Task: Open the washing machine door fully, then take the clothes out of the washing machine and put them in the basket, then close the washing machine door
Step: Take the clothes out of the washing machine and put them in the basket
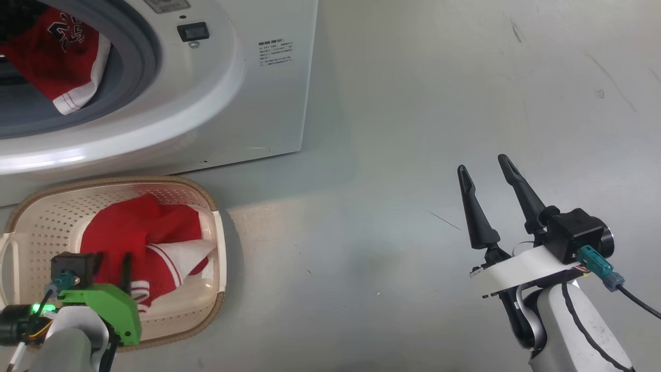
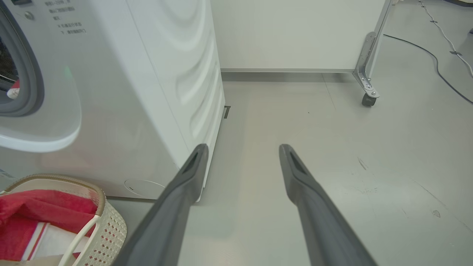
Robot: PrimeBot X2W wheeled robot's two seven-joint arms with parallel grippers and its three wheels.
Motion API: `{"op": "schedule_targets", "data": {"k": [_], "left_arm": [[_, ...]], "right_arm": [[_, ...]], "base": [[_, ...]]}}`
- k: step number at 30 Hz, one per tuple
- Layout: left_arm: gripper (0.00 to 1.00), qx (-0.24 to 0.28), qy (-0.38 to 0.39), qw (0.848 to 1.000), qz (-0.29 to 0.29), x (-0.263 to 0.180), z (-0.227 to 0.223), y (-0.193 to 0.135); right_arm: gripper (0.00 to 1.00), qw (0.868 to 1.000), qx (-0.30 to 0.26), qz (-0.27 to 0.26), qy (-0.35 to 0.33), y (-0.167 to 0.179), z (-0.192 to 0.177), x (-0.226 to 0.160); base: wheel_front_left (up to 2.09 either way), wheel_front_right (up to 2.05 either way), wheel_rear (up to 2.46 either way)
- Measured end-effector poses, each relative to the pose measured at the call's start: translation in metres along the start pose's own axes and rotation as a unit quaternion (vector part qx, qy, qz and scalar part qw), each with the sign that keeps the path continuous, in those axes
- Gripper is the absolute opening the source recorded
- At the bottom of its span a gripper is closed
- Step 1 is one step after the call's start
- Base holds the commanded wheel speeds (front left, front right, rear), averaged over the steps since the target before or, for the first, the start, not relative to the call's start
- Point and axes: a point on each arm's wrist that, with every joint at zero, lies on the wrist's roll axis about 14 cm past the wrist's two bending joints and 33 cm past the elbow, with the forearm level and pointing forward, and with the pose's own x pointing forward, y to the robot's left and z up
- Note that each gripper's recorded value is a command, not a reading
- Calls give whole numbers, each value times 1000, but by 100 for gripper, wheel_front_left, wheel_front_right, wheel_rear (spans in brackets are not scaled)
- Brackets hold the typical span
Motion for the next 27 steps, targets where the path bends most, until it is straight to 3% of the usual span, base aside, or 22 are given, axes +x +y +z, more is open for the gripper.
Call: {"op": "schedule_targets", "data": {"k": [10, 22, 27], "left_arm": [[100, -14, -32, 999, 7, -8, 19, -2], [100, -26, -138, 990, 9, -35, 84, -9], [100, -16, -207, 978, 16, -59, 126, -3]], "right_arm": [[100, 1000, -2, 4, -14, 3, 8, 2], [100, 999, -8, 37, -38, 21, 27, 8], [100, 997, -13, 53, -51, 30, 37, 9]], "base": [[0, 0, 0], [0, 0, 0], [0, 0, 0]]}}
